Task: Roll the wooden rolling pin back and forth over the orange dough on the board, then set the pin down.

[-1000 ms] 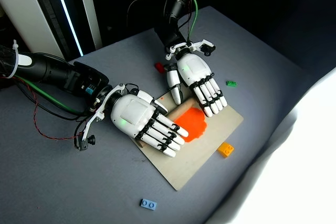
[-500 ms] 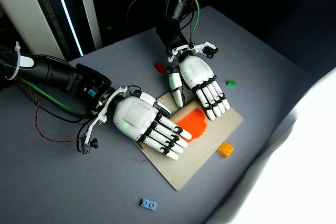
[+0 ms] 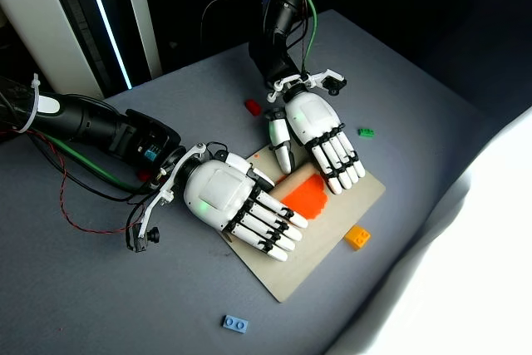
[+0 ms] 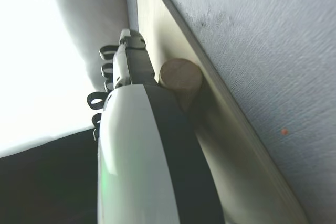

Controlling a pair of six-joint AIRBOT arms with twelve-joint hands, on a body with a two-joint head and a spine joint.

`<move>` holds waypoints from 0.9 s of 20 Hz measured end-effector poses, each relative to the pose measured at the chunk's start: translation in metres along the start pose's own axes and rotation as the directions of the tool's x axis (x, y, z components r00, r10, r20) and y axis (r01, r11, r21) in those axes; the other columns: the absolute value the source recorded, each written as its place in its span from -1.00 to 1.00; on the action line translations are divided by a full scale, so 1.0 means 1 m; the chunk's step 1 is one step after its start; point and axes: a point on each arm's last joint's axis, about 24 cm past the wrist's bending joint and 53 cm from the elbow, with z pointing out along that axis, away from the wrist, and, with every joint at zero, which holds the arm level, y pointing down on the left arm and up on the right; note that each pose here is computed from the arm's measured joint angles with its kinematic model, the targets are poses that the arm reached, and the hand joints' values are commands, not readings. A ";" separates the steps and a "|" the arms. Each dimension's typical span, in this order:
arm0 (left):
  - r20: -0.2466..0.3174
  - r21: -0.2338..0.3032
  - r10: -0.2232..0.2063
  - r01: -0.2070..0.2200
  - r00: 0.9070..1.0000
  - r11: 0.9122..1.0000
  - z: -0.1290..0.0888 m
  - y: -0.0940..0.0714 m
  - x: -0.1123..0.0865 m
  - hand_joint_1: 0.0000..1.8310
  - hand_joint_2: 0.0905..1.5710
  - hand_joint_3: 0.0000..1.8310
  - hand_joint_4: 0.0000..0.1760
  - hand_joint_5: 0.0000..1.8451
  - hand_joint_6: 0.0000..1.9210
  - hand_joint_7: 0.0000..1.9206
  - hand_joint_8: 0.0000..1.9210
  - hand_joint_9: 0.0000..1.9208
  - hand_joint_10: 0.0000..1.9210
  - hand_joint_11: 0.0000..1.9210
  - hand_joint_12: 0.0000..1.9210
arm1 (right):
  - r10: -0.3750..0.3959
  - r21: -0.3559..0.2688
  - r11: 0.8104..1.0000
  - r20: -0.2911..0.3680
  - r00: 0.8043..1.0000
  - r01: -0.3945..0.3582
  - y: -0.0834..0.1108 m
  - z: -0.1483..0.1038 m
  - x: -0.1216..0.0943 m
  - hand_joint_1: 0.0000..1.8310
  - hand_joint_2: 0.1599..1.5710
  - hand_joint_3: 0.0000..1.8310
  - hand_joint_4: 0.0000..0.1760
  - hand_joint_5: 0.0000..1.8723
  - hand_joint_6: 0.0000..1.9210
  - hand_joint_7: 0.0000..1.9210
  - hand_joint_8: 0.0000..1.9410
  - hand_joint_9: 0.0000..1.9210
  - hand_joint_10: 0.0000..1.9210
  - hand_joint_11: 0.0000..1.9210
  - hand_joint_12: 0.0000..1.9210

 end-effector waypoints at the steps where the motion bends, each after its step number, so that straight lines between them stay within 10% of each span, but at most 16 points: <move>1: -0.002 0.000 -0.001 0.001 1.000 1.000 0.002 0.000 0.000 -1.00 0.87 -1.00 -1.00 -1.00 -1.00 -1.00 -1.00 -1.00 -1.00 -1.00 -1.00 | 0.002 -0.001 1.000 -0.003 1.000 -0.002 0.000 0.001 0.001 -1.00 0.87 -1.00 -1.00 -0.99 -1.00 -0.99 -1.00 -1.00 -1.00 -1.00 -1.00; 18: 0.004 0.006 0.015 -0.015 1.000 1.000 0.024 0.002 -0.003 -1.00 0.91 -0.99 -1.00 -1.00 -1.00 -1.00 -1.00 -1.00 -1.00 -1.00 -1.00 | 0.021 -0.003 1.000 0.017 1.000 -0.021 -0.006 0.015 -0.008 -1.00 0.88 -1.00 -1.00 -0.97 -0.99 -0.98 -0.99 -1.00 -1.00 -1.00 -1.00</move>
